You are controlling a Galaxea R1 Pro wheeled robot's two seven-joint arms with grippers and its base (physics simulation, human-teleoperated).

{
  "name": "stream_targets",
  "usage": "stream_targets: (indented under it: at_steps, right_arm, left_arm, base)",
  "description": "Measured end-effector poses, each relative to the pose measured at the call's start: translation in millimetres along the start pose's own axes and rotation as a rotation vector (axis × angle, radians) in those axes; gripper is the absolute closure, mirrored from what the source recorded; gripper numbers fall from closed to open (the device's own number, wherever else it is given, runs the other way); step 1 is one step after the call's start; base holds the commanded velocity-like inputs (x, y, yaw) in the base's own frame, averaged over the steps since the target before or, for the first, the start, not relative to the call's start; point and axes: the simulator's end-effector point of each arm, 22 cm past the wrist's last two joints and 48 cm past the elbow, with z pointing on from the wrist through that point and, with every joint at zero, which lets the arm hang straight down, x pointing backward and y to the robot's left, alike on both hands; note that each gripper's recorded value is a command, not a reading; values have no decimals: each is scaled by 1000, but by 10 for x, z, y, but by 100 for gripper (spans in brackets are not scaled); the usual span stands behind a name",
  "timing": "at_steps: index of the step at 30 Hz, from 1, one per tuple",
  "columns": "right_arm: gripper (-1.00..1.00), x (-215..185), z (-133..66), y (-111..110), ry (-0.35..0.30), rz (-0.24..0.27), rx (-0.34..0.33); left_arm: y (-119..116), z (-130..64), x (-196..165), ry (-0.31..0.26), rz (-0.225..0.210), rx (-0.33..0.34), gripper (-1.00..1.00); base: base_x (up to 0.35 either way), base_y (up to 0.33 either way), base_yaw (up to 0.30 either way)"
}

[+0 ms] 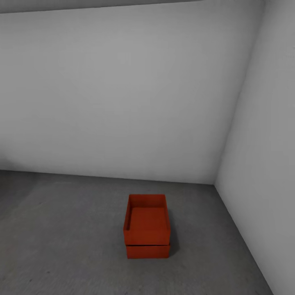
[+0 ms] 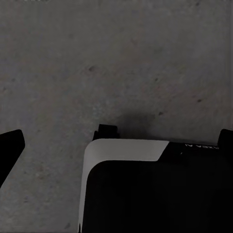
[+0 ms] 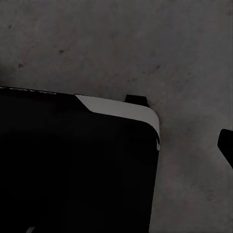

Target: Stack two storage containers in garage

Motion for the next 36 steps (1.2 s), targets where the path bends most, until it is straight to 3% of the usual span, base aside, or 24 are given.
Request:
stream_targets:
  at_steps: [36]
  right_arm:
    - [-100,36,3,-15,12,-11,2]
  left_arm:
    - [27,6,-16,-4,15,-7,-100]
  base:
    - [0,0,0]
